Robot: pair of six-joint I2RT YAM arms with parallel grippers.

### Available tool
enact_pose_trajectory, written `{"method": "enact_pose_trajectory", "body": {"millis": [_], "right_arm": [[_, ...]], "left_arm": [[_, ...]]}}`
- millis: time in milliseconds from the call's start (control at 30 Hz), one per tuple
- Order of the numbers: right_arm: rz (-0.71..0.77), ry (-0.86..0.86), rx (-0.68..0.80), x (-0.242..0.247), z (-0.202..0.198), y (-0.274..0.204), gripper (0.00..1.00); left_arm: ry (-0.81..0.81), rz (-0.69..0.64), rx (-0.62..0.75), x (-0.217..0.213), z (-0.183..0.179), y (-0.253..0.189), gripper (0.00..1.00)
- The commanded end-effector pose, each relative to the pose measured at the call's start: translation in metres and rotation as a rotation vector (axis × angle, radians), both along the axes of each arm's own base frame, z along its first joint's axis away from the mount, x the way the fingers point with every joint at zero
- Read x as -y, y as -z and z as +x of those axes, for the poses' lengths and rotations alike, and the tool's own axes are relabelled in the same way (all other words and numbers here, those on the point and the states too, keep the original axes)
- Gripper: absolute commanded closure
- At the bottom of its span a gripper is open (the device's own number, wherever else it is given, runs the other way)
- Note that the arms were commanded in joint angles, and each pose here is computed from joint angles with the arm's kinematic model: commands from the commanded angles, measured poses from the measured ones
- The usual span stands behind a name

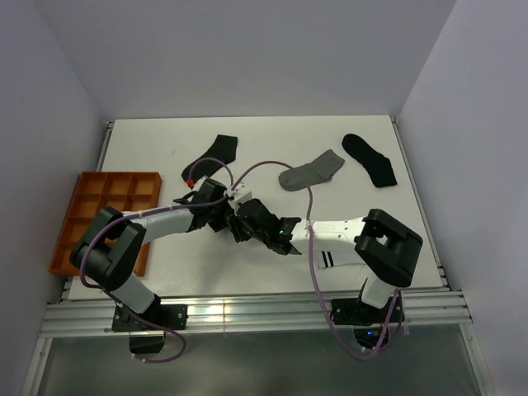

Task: Roll the socks
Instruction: Roll the sock at the center of the board.

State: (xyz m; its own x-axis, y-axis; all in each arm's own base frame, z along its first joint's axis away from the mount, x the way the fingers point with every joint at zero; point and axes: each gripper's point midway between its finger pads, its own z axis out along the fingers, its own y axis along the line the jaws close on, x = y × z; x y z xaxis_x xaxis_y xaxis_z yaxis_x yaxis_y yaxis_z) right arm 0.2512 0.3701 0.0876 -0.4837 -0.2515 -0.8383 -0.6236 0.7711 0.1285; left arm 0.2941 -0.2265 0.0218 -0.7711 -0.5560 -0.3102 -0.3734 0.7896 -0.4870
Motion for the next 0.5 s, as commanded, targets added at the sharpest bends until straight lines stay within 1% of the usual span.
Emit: {"method": "enact_pose_trajectory", "body": {"millis": [0,200,333,467], "right_arm": [[-0.022,0.021,0.078,-0.004,0.01,0.004,0.51],[-0.107,0.001,0.032,-0.006,0.005,0.039,0.55],[-0.166,0.021,0.0,0.004,0.002,0.058,0.55],[-0.23,-0.007,-0.05,0.012,-0.008,0.075,0.55]], "left_arm": [[0.053,0.187,-0.249,-0.039,-0.064,0.053,0.53],[0.045,0.175,-0.263,-0.04,-0.069,0.056,0.53],[0.029,0.18,-0.263,-0.043,-0.07,0.055,0.53],[-0.005,0.17,-0.268,-0.047,-0.071,0.056,0.53]]}}
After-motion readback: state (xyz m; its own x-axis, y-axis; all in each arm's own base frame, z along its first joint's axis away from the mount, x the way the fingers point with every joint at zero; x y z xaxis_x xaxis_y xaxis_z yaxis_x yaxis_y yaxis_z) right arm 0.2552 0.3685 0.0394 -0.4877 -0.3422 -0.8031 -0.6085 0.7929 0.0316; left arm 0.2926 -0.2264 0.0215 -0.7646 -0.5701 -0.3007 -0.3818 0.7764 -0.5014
